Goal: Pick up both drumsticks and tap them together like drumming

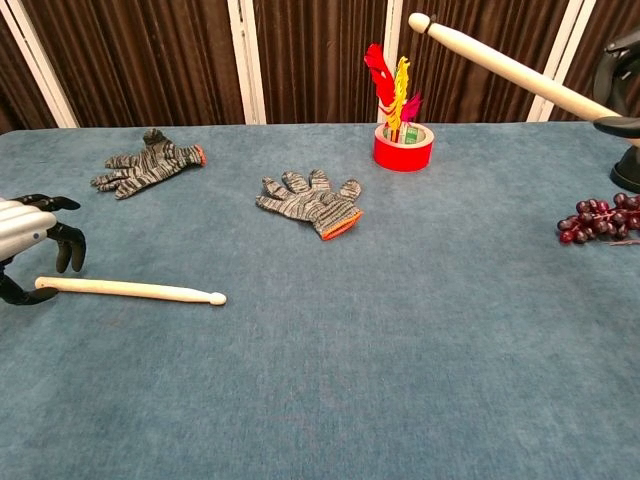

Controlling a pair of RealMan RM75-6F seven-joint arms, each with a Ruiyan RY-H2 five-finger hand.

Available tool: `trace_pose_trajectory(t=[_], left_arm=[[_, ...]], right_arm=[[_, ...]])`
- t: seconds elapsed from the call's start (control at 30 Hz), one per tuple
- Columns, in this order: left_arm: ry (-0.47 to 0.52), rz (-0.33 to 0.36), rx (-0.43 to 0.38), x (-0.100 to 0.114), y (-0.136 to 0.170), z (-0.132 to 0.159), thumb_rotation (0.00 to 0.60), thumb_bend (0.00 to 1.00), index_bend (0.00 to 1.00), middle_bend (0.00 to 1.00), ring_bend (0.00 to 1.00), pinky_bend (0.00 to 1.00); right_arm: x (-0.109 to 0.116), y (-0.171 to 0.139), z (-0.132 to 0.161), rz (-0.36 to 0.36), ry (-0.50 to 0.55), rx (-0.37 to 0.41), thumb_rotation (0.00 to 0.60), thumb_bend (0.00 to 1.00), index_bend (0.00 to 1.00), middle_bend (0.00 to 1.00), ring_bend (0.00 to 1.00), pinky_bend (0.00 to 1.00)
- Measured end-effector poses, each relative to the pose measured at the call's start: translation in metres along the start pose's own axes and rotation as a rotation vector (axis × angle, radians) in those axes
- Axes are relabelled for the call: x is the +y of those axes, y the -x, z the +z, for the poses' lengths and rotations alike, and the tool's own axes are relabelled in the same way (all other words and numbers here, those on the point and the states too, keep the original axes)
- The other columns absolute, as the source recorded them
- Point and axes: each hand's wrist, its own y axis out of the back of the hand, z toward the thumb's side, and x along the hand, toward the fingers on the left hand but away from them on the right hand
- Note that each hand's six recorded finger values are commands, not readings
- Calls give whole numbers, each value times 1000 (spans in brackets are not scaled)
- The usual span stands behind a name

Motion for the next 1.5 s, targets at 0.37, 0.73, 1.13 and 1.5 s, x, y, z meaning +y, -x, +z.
trace_pose_trajectory(t=[0.37, 0.73, 1.13, 1.5], left_arm=[[11, 26, -13, 2, 2, 6, 600, 461, 460, 488, 77, 0], [-13, 20, 2, -1, 2, 5, 600, 482, 444, 483, 79, 0], [-10, 15, -25, -5, 0, 13, 600, 483, 461, 469, 79, 0], [-9, 17, -36, -4, 2, 13, 600, 485, 487, 497, 103, 0]], right_arm=[[-2, 0, -4, 1, 1, -11, 600, 468, 791, 658, 453, 26], [-5, 0, -7, 7, 3, -15, 600, 468, 791, 659, 453, 26], [-8, 1, -8, 11, 0, -21, 600, 468, 791, 659, 453, 26], [-10, 1, -10, 14, 1, -23, 600, 468, 791, 660, 455, 26]])
